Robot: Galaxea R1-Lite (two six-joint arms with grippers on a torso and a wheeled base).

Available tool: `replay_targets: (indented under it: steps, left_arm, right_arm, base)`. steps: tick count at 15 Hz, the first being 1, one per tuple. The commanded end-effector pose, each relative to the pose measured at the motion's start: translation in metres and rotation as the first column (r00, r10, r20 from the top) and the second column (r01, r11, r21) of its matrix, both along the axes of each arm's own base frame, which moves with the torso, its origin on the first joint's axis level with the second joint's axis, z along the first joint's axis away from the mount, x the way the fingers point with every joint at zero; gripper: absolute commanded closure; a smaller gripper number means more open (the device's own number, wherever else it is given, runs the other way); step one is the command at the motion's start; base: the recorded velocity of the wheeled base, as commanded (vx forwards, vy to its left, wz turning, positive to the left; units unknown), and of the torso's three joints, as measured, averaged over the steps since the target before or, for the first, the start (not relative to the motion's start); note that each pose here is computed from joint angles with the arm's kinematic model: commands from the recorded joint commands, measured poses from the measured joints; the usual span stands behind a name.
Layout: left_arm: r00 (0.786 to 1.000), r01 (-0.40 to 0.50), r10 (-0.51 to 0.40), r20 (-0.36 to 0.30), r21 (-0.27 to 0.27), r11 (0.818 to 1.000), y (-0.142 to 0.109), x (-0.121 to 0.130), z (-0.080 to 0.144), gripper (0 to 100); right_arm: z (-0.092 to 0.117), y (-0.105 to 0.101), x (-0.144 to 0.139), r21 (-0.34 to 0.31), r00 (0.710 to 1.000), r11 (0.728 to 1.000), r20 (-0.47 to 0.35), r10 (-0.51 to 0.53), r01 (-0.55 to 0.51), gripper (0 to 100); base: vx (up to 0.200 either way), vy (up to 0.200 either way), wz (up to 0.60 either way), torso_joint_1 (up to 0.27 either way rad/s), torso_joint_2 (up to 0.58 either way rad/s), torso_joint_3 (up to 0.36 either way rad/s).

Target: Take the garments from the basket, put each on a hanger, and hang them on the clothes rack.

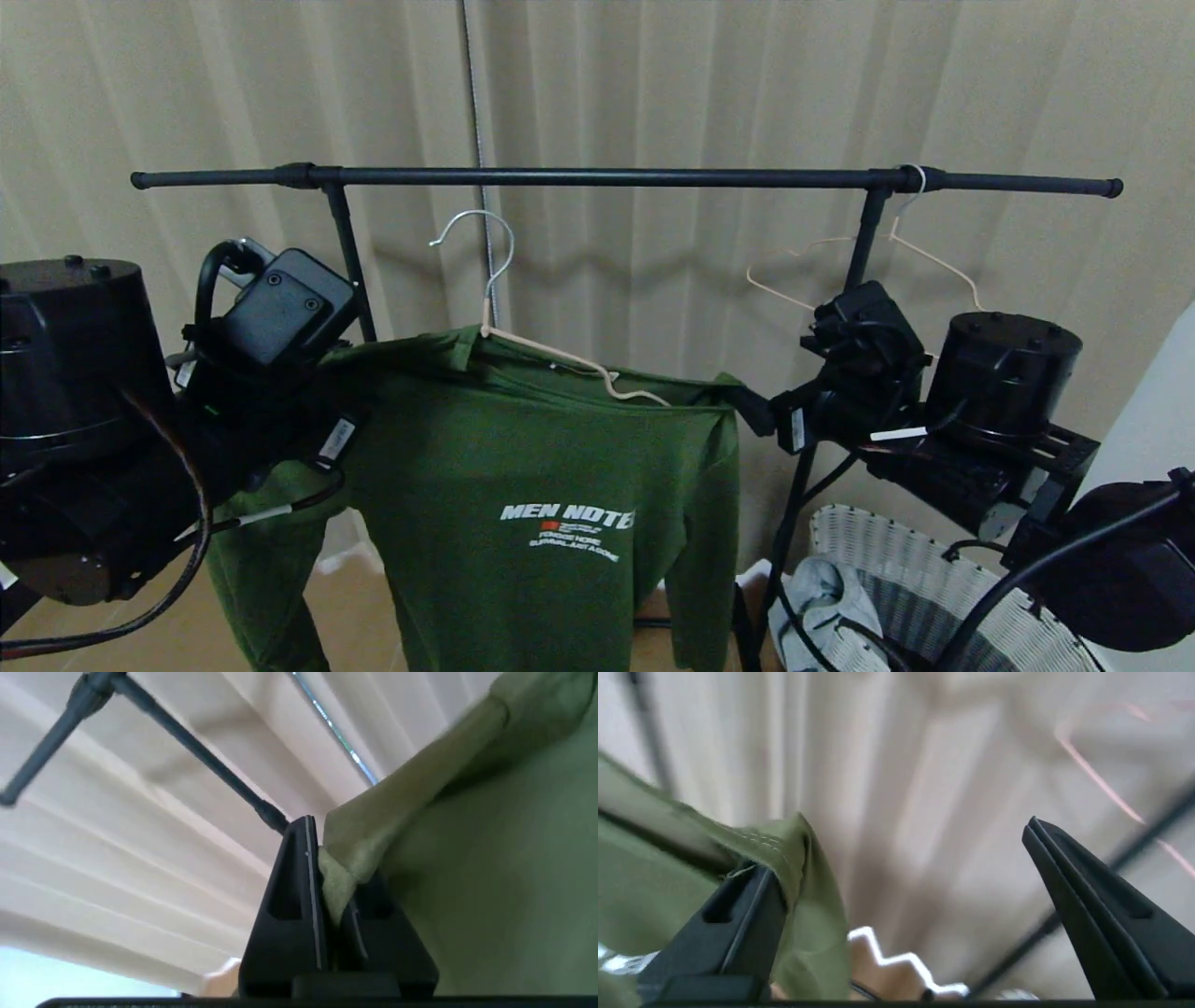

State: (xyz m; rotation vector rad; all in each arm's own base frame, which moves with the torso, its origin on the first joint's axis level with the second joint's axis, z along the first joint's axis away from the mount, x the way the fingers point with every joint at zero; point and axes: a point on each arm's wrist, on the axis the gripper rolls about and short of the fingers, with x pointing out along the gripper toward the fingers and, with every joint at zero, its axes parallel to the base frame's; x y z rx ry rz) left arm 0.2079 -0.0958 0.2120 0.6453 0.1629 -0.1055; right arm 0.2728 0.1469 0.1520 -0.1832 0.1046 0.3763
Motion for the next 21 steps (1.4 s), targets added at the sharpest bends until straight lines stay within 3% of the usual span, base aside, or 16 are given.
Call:
replay_targets:
  steps: [1,3,10,14,19,21]
  left_arm:
    - [1.000,-0.013,0.013,0.005,-0.020,1.000,-0.002,0.002,0.002,100]
    - [0.998,-0.068,0.068,0.010,-0.062,0.996,-0.003,0.006,0.004,100]
    - [0.998,-0.063,0.064,-0.001,-0.133,0.989,-0.008,0.010,0.003,100]
    - [0.996,-0.083,0.086,0.015,-0.140,0.987,-0.007,0.014,0.008,100]
    - [0.995,-0.103,0.104,0.004,-0.130,0.986,-0.008,0.016,0.004,100]
    - [0.994,-0.104,0.107,0.009,-0.159,0.982,-0.011,0.022,0.000,100]
  right_arm:
    - [0.004,0.014,-0.016,0.005,0.998,0.998,0.010,0.066,-0.066,0]
    - [0.008,0.030,-0.030,-0.004,0.989,0.989,0.026,0.149,-0.149,0]
    - [0.016,0.035,-0.033,-0.053,0.972,0.974,0.077,0.224,-0.220,0]
    - [0.025,0.030,-0.040,-0.041,0.968,0.973,0.102,0.231,-0.228,0]
    - [0.028,0.023,-0.053,-0.026,0.928,0.934,0.109,0.357,-0.356,0]
    - [0.039,0.026,-0.050,-0.019,0.911,0.922,0.147,0.384,-0.386,0]
  base:
    - [0.000,0.000,0.00,0.000,0.00,0.000]
    - [0.000,0.000,0.00,0.000,0.00,0.000]
    - [0.000,0.000,0.00,0.000,0.00,0.000]
    - [0.000,0.000,0.00,0.000,0.00,0.000]
    - [0.000,0.000,0.00,0.000,0.00,0.000]
    - [0.000,0.000,0.00,0.000,0.00,0.000]
